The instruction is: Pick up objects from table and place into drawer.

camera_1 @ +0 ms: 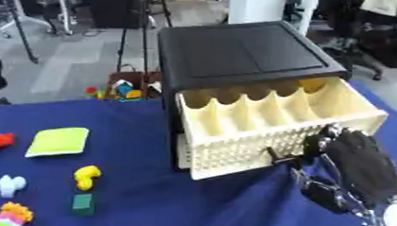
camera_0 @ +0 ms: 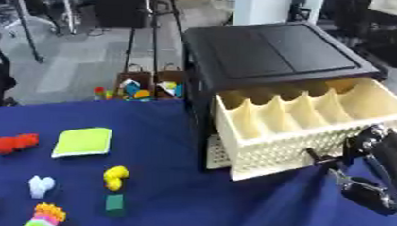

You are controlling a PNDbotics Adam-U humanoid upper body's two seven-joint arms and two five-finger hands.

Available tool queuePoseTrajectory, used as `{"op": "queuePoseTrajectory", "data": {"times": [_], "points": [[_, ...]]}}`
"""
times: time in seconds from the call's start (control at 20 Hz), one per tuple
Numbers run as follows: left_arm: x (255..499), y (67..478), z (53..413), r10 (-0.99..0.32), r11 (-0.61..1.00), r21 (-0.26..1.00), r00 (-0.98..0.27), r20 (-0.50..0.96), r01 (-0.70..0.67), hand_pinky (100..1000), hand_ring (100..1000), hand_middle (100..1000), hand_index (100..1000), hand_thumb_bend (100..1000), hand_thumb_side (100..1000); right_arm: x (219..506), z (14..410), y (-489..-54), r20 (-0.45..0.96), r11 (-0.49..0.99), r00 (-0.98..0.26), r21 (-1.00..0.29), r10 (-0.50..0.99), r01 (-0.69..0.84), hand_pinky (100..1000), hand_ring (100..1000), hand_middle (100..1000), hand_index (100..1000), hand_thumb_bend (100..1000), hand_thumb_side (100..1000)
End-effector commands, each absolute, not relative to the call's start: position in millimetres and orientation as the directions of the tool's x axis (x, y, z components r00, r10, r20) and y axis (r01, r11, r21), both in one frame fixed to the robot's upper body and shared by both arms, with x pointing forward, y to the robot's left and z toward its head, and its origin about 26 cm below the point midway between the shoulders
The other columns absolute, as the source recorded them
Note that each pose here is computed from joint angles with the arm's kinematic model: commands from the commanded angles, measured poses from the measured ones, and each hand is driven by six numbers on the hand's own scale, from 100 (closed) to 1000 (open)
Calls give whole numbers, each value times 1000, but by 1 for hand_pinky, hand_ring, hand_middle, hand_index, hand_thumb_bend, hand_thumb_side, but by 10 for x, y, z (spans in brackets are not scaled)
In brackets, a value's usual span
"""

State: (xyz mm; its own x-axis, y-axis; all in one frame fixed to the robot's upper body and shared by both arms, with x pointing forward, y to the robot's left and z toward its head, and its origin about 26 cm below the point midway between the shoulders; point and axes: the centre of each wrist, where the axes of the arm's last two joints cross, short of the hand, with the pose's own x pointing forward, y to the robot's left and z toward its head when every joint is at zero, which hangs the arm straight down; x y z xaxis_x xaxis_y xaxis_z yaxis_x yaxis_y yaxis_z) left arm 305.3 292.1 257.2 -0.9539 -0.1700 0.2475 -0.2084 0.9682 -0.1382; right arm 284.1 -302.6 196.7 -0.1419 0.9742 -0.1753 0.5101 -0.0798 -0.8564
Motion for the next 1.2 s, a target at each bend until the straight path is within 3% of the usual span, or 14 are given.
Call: {"op": "queuePoseTrajectory", "data": {"times": [0.05, 0.35, 0.45, 0.55, 0.7, 1.2], "points": [[3027, 2925, 2650, -174, 971, -125, -959, 223, -205, 691, 771, 817, 860, 364, 1000, 2832, 2101, -3058, -207, -99, -138, -830, 969, 550, 100, 100, 100, 418, 452, 343], [3027, 2923, 2649, -174, 971, -125, -959, 224, -205, 691, 771, 817, 860, 363, 1000, 2833, 2110, -3065, -228, -120, -133, -827, 965, 549, 100, 180, 206, 432, 434, 370], [3028, 2922, 2649, -173, 971, -125, -959, 224, -204, 691, 772, 817, 860, 364, 1000, 2833, 2110, -3064, -235, -129, -129, -828, 963, 545, 169, 237, 253, 451, 422, 379], [3028, 2921, 2648, -172, 971, -126, -959, 225, -204, 691, 772, 817, 860, 364, 1000, 2833, 2111, -3062, -245, -141, -126, -832, 961, 536, 307, 348, 324, 487, 404, 389], [3028, 2921, 2645, -172, 971, -126, -959, 225, -204, 691, 772, 817, 860, 364, 1000, 2836, 2120, -3061, -263, -166, -119, -840, 957, 517, 392, 425, 400, 518, 389, 408], [3028, 2920, 2640, -171, 970, -129, -959, 227, -204, 691, 774, 818, 859, 363, 1000, 2849, 2173, -3058, -303, -224, -101, -856, 948, 466, 433, 479, 473, 668, 360, 438]]}}
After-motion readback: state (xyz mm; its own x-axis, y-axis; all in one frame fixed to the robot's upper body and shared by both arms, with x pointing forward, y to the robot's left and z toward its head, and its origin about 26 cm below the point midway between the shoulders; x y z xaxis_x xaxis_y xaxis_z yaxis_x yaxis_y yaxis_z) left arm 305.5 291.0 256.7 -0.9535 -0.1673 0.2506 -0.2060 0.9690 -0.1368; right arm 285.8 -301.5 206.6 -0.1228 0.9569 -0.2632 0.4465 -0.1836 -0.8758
